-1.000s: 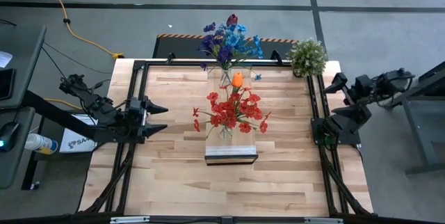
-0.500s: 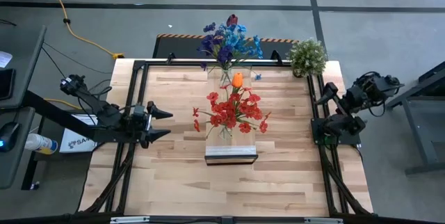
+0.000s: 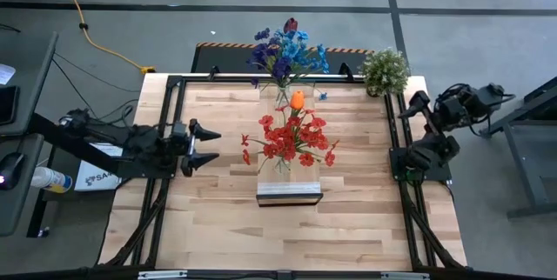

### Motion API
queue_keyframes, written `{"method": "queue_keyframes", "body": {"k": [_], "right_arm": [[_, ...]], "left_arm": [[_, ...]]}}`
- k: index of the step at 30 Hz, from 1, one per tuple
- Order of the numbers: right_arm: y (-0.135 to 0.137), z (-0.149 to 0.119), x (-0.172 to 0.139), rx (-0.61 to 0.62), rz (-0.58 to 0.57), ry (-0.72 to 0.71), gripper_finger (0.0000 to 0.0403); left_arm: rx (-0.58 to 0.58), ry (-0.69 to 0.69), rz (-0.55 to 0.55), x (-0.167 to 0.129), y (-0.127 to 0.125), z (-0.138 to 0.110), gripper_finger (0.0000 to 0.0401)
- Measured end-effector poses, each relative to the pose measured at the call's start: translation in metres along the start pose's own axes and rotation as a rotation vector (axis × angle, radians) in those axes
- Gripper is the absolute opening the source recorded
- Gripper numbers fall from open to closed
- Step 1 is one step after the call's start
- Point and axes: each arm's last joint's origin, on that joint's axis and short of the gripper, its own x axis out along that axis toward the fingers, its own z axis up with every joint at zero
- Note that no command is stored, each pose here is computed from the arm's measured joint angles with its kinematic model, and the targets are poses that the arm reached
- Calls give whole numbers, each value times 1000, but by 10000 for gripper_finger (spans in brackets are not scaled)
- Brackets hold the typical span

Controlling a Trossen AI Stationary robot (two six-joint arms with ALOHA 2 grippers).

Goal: Pick and place flowers into a vace then onto a shelf
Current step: Return to Home Position

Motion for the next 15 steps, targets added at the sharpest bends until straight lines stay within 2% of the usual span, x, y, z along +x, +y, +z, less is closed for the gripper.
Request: {"method": "queue_keyframes", "body": {"k": [6, 11, 15], "right_arm": [[-2, 0, 2, 11, 34, 10, 381], [-5, -1, 4, 41, -6, 21, 381], [-5, -2, 4, 43, 8, 30, 381]], "left_arm": [[4, -6, -6, 3, 8, 3, 381], [2, -5, -54, 4, 9, 5, 381], [3, -1, -56, 4, 9, 5, 381]]}}
